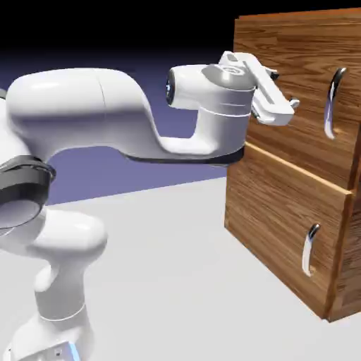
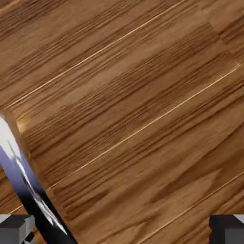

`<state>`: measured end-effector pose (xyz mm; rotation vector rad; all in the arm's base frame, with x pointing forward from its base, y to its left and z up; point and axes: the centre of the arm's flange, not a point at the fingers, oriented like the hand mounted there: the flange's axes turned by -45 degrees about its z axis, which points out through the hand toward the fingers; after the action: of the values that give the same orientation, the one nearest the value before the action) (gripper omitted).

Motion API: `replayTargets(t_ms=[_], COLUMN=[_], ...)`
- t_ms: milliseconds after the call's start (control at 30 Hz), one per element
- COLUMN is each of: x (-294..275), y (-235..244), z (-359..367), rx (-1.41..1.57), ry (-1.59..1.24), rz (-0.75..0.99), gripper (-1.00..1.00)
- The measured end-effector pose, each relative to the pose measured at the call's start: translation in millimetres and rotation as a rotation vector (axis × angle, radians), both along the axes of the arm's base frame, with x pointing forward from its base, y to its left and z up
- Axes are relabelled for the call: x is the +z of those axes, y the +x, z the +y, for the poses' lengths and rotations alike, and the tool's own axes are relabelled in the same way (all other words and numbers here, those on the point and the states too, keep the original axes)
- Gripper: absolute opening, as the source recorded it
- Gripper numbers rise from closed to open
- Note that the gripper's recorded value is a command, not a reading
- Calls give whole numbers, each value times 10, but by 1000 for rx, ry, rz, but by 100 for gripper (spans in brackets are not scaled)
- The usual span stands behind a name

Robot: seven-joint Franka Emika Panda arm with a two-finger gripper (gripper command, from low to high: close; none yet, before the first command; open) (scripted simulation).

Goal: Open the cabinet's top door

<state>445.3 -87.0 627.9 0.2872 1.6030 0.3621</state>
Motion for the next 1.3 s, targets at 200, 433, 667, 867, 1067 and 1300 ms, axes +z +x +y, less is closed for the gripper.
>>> replayTargets(t_ms=[200,433,667,867,1067,1300], x=[-243,-333,-333,-333,-333,-333], y=[257,799,555,109,-394,-987], z=[-305,-382,-296,-131,116,504], rx=[-8,-11,-70,-161,-268,-403], ry=[-314,-409,-412,-414,-416,-418], rz=[-53,-64,-53,-34,-11,17], gripper=[0,0,-100,-100,-100,-100])
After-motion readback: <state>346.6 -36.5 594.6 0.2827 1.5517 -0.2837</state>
